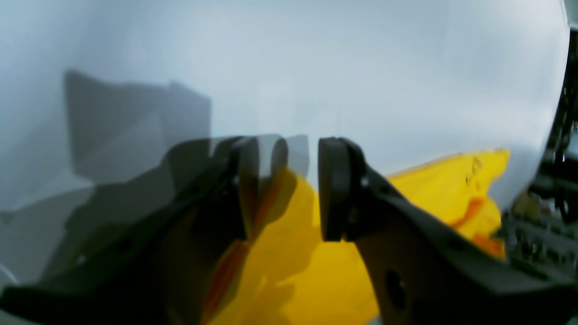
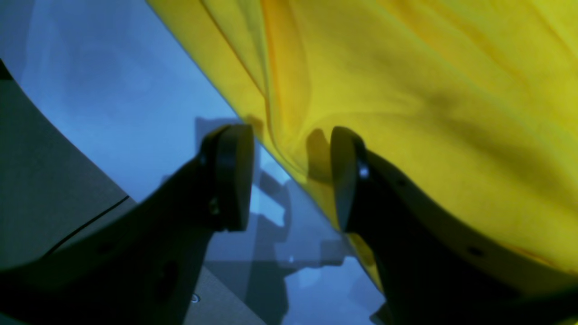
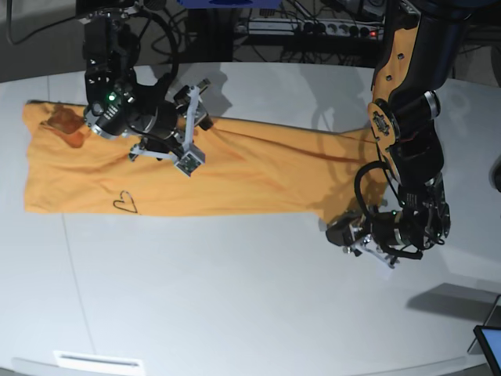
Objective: Fold the T-shirt properly
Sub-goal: 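Move the left gripper down to the strip's other end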
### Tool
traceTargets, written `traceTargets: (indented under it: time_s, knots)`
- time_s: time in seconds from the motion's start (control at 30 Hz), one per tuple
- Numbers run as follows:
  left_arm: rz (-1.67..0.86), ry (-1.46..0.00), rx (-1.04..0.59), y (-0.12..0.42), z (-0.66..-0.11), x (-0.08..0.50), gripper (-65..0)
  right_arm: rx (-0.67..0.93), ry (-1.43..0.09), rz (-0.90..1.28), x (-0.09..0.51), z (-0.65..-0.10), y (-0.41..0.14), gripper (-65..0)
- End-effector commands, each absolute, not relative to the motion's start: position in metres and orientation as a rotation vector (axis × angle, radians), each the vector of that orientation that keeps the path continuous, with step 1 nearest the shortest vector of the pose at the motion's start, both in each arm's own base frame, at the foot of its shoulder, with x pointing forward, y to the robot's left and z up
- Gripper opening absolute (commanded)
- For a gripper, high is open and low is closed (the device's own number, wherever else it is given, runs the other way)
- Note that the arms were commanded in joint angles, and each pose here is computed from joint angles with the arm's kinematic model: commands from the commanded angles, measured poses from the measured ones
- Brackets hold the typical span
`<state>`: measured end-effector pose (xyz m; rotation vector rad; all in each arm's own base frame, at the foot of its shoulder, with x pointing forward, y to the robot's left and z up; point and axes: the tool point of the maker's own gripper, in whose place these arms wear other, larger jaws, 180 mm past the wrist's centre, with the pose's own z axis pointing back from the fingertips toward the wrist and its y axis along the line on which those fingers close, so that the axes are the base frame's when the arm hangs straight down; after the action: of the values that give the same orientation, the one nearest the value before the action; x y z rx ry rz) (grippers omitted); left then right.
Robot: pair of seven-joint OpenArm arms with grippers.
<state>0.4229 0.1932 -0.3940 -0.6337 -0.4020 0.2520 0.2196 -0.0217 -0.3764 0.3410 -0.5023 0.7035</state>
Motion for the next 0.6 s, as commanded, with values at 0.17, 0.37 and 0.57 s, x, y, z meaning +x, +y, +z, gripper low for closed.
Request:
traceTargets:
  time_s: [0.17, 0.37, 0.57]
  knots:
    - [0.101, -0.428, -0.537, 0.183, -0.385, 0.438, -43.2, 0.354, -0.55, 0.702, 0.227, -0.366, -0.018, -38.0]
    - [0.1, -0.426, -0.544, 0.179, -0.386, 0.438, -43.2, 0.354, -0.552, 0.701, 0.228, -0.366, -0.018, -38.0]
    - [0.096, -0.419, -0.527, 0.185, -0.387, 0.436, -43.2, 0.354, -0.552, 0.701, 0.228, -0.366, -0.018, -38.0]
